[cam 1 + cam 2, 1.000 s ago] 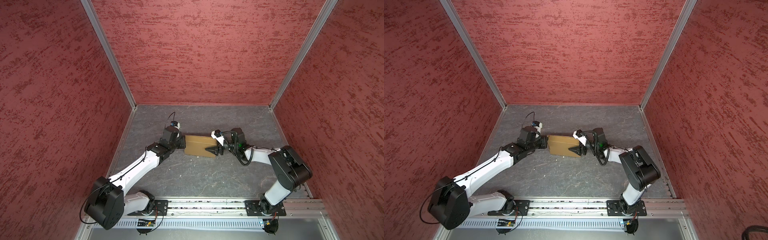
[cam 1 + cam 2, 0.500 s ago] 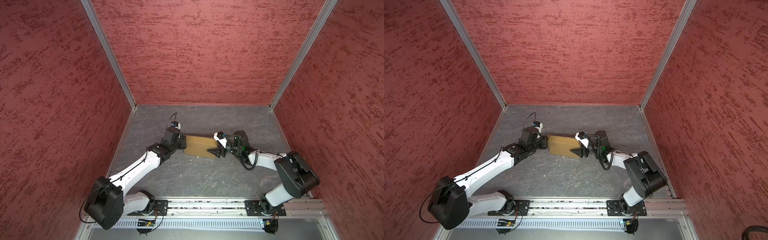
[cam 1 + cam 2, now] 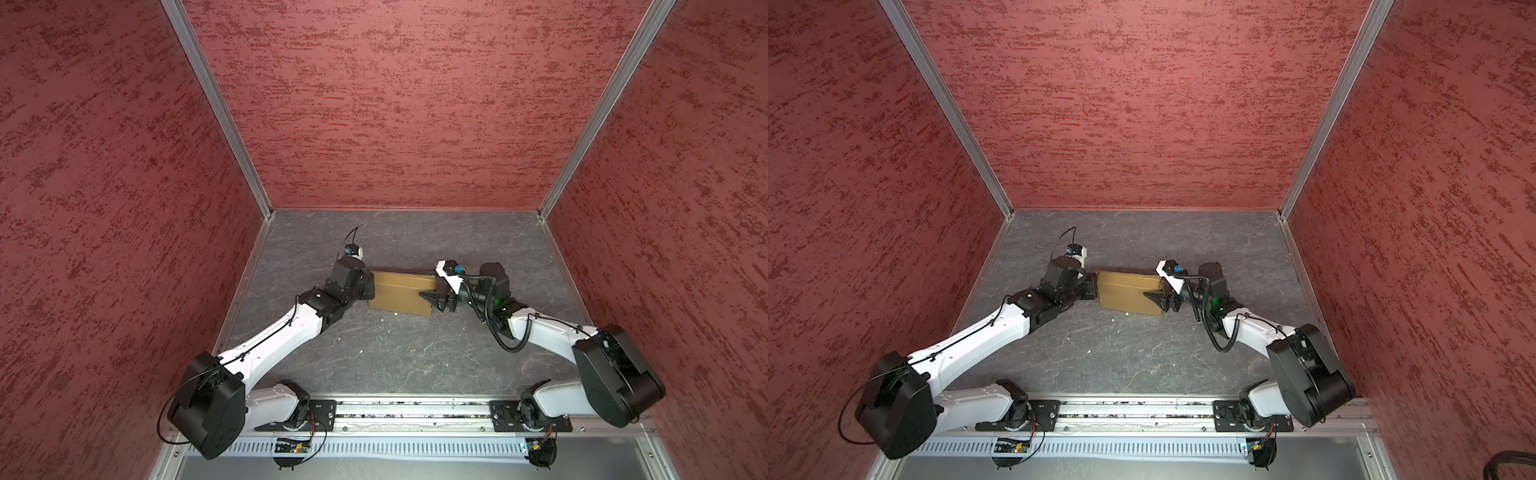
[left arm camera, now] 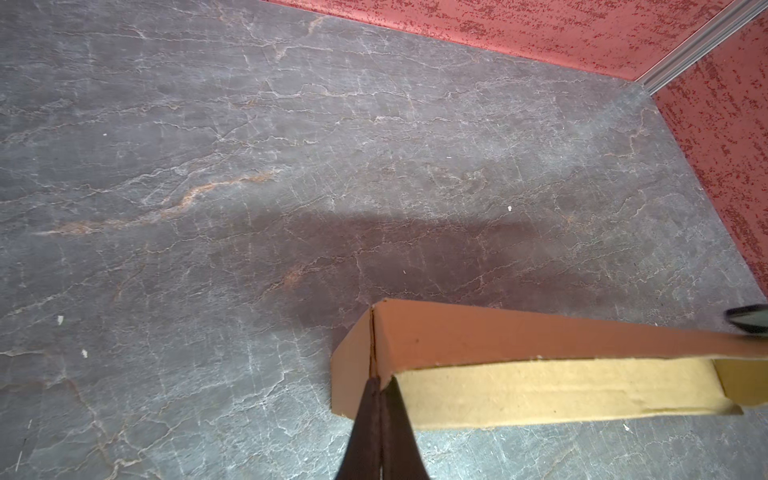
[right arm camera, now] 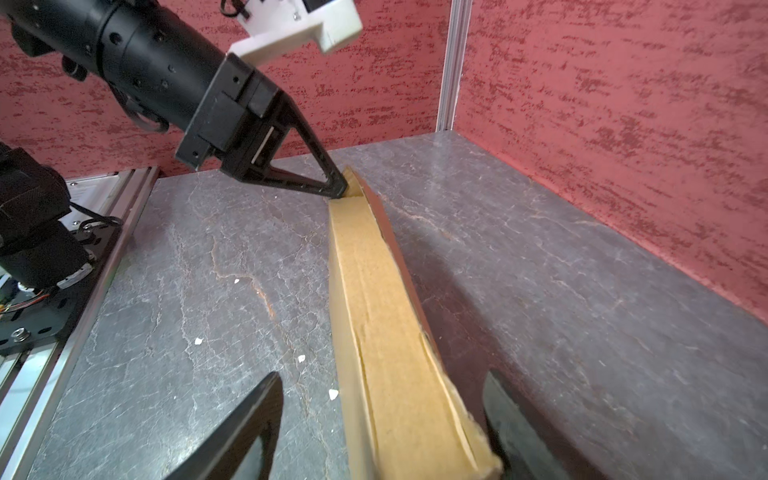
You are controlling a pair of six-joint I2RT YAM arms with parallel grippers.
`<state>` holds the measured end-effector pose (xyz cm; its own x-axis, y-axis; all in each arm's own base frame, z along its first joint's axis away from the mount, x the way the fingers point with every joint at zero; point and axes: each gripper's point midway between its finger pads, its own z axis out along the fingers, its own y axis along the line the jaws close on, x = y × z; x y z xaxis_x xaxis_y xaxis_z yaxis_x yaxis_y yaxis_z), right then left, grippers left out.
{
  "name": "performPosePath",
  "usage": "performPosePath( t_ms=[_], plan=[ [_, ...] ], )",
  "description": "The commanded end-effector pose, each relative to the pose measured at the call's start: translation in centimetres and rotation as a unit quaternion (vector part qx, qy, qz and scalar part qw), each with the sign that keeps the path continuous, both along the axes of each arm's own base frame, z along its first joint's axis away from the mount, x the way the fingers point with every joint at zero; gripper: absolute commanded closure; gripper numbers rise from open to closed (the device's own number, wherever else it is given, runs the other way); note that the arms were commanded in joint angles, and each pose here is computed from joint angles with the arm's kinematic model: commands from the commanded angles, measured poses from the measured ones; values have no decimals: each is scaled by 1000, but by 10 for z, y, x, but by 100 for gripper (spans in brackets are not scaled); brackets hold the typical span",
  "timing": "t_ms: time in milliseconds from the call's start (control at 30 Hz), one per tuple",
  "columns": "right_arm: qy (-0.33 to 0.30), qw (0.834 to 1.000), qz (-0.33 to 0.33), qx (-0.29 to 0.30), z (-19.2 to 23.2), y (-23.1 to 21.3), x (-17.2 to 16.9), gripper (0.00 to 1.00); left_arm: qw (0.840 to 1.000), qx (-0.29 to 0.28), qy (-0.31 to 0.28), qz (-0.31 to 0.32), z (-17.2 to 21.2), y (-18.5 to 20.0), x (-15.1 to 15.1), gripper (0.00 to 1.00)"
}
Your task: Fold the paper box
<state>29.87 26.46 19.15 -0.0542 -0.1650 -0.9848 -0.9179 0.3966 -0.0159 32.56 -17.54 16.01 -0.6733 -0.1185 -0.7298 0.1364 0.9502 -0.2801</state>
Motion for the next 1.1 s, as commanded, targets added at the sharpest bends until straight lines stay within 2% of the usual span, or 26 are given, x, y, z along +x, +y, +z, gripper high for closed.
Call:
performPosePath(
  t_ms=[0, 200, 433, 767, 933, 1067],
  plan=[
    [1, 1000, -28, 7, 8, -7, 3, 24, 999, 22, 28, 4, -20, 7, -12, 100],
    [12, 997, -76, 22, 31, -18, 9, 28, 999, 25, 26, 5, -20, 6, -14, 100],
    [72, 986, -149, 30, 47, -33, 23, 40, 999, 28, 22, 5, -20, 5, -15, 100],
    [181, 956, -229, -6, 36, -40, 34, 55, 999, 30, 18, 4, -18, 4, -16, 100],
    [218, 943, -251, -22, 37, -42, 28, 58, 999, 33, 18, 3, -19, 2, -17, 100],
    [251, 932, -260, -32, 36, -41, 21, 65, 999, 35, 19, 2, -20, 1, -17, 100]
  ],
)
